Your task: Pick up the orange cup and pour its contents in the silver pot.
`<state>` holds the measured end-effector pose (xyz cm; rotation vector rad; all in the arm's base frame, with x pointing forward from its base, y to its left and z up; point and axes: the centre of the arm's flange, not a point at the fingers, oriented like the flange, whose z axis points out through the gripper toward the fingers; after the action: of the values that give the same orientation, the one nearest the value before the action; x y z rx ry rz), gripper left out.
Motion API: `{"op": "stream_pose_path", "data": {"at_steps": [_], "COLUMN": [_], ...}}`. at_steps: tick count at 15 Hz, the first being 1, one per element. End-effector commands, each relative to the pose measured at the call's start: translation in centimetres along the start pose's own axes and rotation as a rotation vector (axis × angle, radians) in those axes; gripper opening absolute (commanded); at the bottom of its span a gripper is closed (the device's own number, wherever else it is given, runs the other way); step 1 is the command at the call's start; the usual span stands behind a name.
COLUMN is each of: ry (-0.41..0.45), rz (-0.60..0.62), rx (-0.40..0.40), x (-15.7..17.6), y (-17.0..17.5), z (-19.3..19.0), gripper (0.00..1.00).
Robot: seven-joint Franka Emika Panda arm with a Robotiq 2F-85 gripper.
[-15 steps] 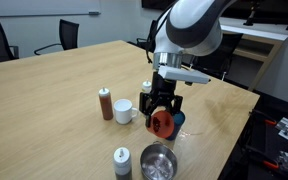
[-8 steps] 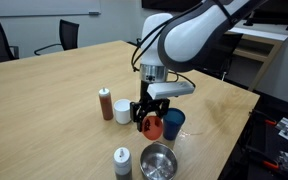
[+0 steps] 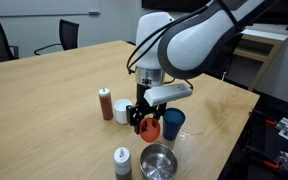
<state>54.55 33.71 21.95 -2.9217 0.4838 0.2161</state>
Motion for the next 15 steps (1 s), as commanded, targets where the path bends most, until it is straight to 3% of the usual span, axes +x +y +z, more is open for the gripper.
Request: {"op": "stream_pose_path", "data": {"at_steps": [1, 15], "ry": [0.012, 0.154], "rz": [0.007, 0.128], "rx": [-0.005, -0.132], "x": [-1.3, -4.5], "y": [-0.9, -2.5], "z": [-0.2, 1.3], "gripper": [0.49, 0.49]}}
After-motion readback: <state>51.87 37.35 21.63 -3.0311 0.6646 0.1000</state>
